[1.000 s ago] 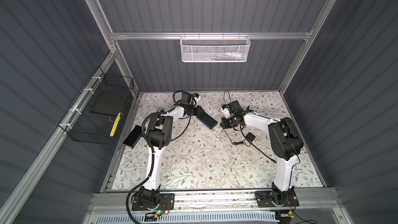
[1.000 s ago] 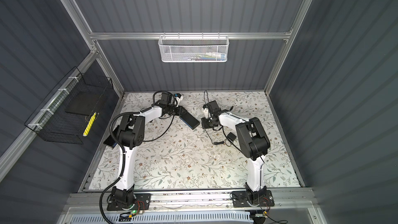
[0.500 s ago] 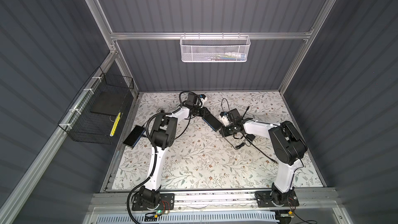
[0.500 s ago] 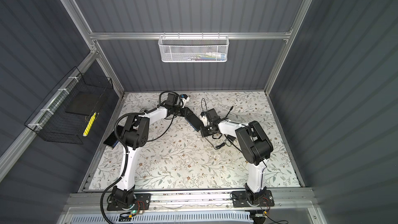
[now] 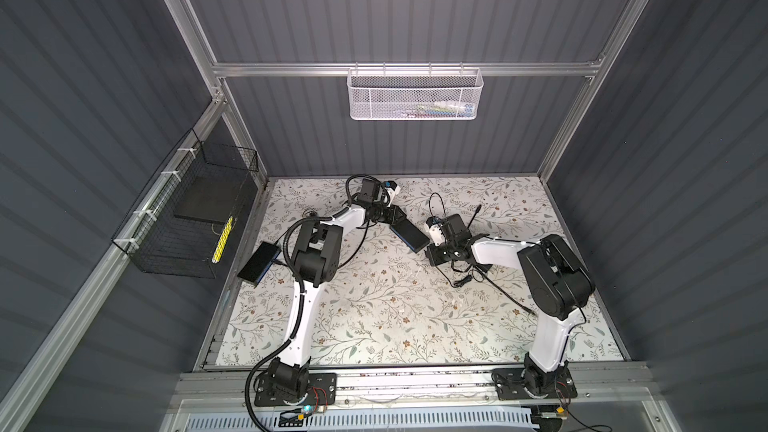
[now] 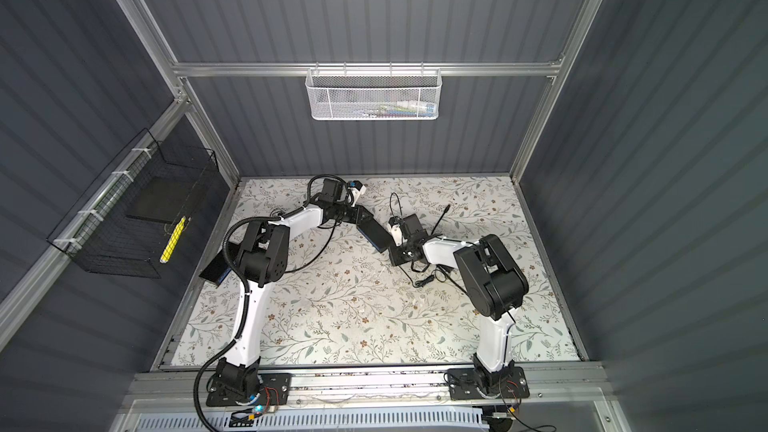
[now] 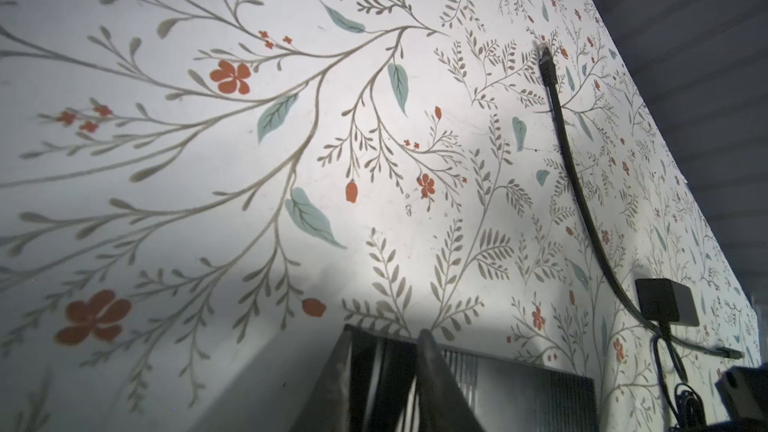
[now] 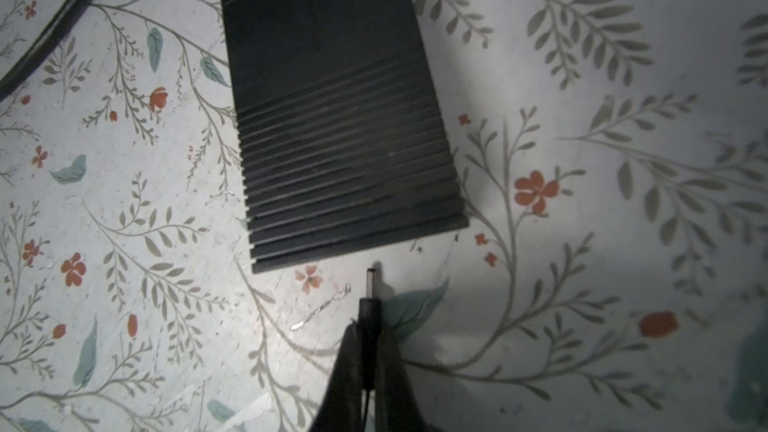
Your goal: Insert the plug into the switch port
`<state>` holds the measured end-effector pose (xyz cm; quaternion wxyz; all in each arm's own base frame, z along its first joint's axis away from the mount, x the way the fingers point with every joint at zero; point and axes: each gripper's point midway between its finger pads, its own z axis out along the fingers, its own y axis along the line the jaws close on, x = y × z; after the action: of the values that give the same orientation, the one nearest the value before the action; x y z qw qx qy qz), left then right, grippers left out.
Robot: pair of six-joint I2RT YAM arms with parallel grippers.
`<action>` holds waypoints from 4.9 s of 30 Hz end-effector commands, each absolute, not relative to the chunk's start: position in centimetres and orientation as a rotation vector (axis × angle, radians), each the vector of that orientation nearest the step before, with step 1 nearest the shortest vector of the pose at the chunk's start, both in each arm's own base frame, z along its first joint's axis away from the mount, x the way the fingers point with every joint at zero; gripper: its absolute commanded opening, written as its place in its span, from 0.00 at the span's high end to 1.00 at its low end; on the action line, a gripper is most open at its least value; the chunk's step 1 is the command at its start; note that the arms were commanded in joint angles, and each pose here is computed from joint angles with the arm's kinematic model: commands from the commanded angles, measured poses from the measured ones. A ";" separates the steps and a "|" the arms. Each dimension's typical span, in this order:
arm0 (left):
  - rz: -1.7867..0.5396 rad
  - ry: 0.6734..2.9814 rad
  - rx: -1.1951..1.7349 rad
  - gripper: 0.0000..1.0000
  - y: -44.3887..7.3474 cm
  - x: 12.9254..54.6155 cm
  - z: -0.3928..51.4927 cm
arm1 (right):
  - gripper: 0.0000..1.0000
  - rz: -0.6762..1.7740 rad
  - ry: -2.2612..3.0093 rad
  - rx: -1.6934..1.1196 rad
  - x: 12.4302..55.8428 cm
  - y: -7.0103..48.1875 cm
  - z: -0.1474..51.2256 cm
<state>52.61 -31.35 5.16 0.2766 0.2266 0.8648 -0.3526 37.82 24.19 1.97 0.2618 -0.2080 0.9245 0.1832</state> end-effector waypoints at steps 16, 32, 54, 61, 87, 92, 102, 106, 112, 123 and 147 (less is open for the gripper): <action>-0.981 2.359 0.659 0.72 -31.1 52.4 3.4 | 0.98 0.516 2.366 -0.622 38.6 25.0 4.2; -1.001 2.360 0.653 0.72 -31.3 52.4 3.4 | 0.98 0.552 2.355 -0.597 38.9 25.6 4.9; -1.018 2.363 0.658 0.72 -31.4 52.2 3.3 | 0.98 0.574 2.370 -0.610 39.1 26.3 4.2; -1.020 2.364 0.654 0.72 -31.4 52.2 3.3 | 0.98 0.576 2.380 -0.617 38.7 26.4 3.7; -1.028 2.361 0.664 0.72 -31.6 52.1 3.4 | 0.98 0.546 2.390 -0.616 39.2 26.3 3.1; -1.021 2.364 0.668 0.72 -31.5 52.0 3.5 | 0.98 0.536 2.385 -0.632 39.5 26.4 3.5; -1.019 2.361 0.668 0.72 -31.5 52.2 3.6 | 0.98 0.547 2.379 -0.637 39.6 26.6 4.0; -1.021 2.359 0.666 0.72 -31.6 52.2 3.6 | 0.98 0.569 2.385 -0.632 39.4 26.9 3.9; -1.022 2.354 0.664 0.72 -31.6 52.4 3.8 | 0.98 0.554 2.389 -0.636 39.2 26.8 3.7; -1.036 2.363 0.662 0.72 -31.7 51.8 3.5 | 0.99 0.532 2.404 -0.576 40.1 26.7 3.4; -1.126 2.375 0.725 0.72 -34.4 48.7 2.0 | 1.00 0.523 2.345 -0.561 41.7 27.3 4.7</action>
<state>53.03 -32.34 4.98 0.2809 0.2500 0.8455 -0.3790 39.45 26.35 3.18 0.2871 -0.2160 0.9120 0.1980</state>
